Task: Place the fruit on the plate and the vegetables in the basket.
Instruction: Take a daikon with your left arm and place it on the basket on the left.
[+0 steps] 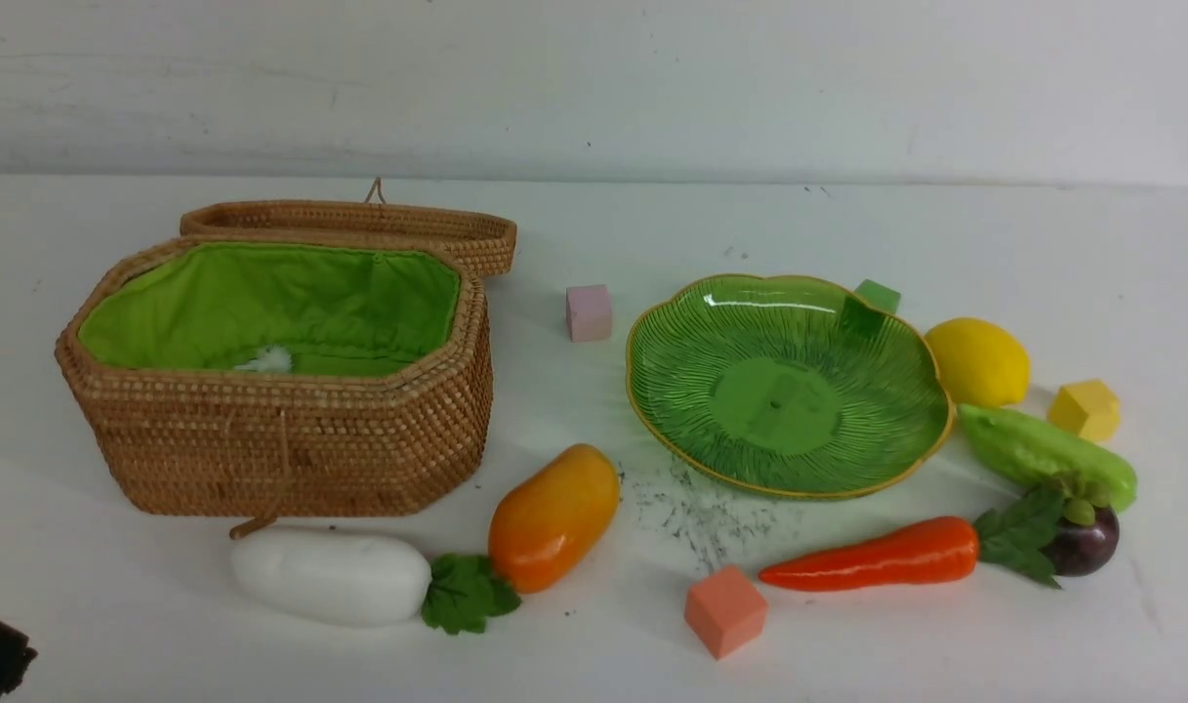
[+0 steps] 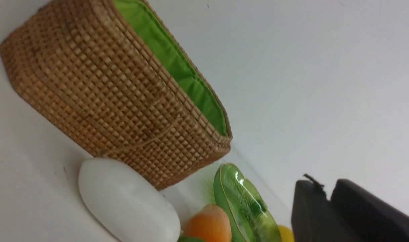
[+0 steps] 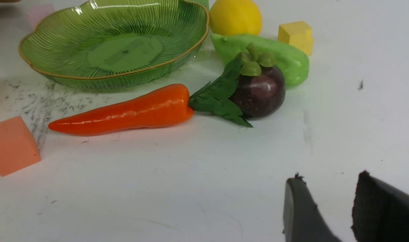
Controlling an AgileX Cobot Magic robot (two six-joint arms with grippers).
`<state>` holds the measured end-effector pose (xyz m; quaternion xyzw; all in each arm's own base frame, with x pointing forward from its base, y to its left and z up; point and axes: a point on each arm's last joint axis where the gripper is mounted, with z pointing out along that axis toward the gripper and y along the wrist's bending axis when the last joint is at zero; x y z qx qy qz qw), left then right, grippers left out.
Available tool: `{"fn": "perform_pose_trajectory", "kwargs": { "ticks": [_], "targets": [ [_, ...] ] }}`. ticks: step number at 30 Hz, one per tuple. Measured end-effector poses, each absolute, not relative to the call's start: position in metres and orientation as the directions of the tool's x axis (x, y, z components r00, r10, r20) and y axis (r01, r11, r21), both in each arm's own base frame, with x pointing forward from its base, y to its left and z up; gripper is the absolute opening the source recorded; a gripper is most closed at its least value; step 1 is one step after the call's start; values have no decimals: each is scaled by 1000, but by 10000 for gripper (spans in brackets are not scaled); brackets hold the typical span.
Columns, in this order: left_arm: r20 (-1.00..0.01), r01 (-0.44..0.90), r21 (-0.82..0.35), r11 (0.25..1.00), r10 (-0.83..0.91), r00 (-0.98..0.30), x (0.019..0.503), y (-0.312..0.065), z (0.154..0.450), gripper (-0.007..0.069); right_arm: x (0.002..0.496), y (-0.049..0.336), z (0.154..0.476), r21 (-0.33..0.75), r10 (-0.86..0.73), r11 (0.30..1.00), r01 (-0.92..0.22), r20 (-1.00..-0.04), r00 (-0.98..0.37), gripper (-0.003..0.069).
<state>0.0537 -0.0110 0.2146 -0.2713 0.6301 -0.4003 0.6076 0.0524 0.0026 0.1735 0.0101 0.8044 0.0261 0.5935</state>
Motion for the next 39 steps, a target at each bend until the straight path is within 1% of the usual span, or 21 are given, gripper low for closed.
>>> {"fn": "perform_pose_trajectory", "kwargs": {
  "ticks": [2,6,9,12,14,15,16,17,18,20,21,24,26,27,29,30,31,32,34,37,39],
  "targets": [
    [-592,174,-803,570,-796,-128,50,-13,229,-11,52,3,173,54,47,998,-15,-954,-295,240],
    [-680,230,-730,644,-718,-149,43,-18,266,-13,52,3,173,54,47,998,-15,-954,-295,240],
    [-747,232,-663,712,-610,-265,46,-26,290,-13,52,2,173,46,40,999,-14,-955,-295,240],
    [-777,248,-565,787,-408,-479,53,-39,310,-13,53,2,175,42,37,999,-12,-959,-280,240],
    [-756,265,-517,814,-289,-587,64,-45,320,-13,54,3,175,102,97,995,-6,-961,-258,240],
    [-737,269,-508,819,-252,-627,70,-47,324,-13,54,4,177,164,158,987,-2,-958,-239,240],
    [-732,270,-506,819,-243,-636,72,-48,327,-13,54,4,178,201,196,980,1,-953,-230,240],
    [-704,263,-502,824,-213,-678,83,-51,328,-13,55,5,182,326,320,945,4,-928,-191,240],
    [-701,265,-500,825,-205,-683,85,-51,330,-13,55,5,183,366,361,931,5,-915,-181,240],
    [-694,287,-477,831,-156,-703,96,-54,330,-13,56,6,188,504,499,864,1,-856,-132,240],
    [-695,320,-450,834,-102,-711,104,-56,329,-13,57,5,193,602,599,799,-12,-797,-76,239],
    [-699,363,-417,833,-38,-714,112,-58,332,-13,57,2,201,702,703,711,-38,-711,1,230],
    [-699,380,-404,832,-13,-715,114,-59,333,-13,56,3,203,720,720,693,-47,-694,-3,220],
    [-704,405,-383,830,21,-710,115,-59,337,-13,54,7,213,714,711,697,-73,-700,-59,194],
    [-707,429,-366,826,52,-705,115,-60,342,-13,49,14,232,662,646,740,-118,-749,-147,144],
    [-704,444,-356,822,76,-706,115,-60,345,-13,43,21,255,606,566,776,-174,-791,-231,106],
    [-705,452,-351,820,86,-704,115,-60,348,-13,42,24,265,569,512,798,-198,-814,-273,80],
    [-703,465,-345,815,103,-704,115,-61,350,-13,37,29,286,509,416,821,-260,-843,-340,45],
    [-701,478,-338,811,122,-702,116,-61,353,-13,35,36,316,433,263,836,-337,-855,-446,6],
    [-705,500,-313,808,156,-692,117,-62,355,-13,33,44,360,352,51,824,-444,-827,-560,-4],
    [-711,531,-278,800,200,-674,117,-63,356,-13,33,46,378,322,-36,812,-487,-805,-592,-5]
  ]
}}
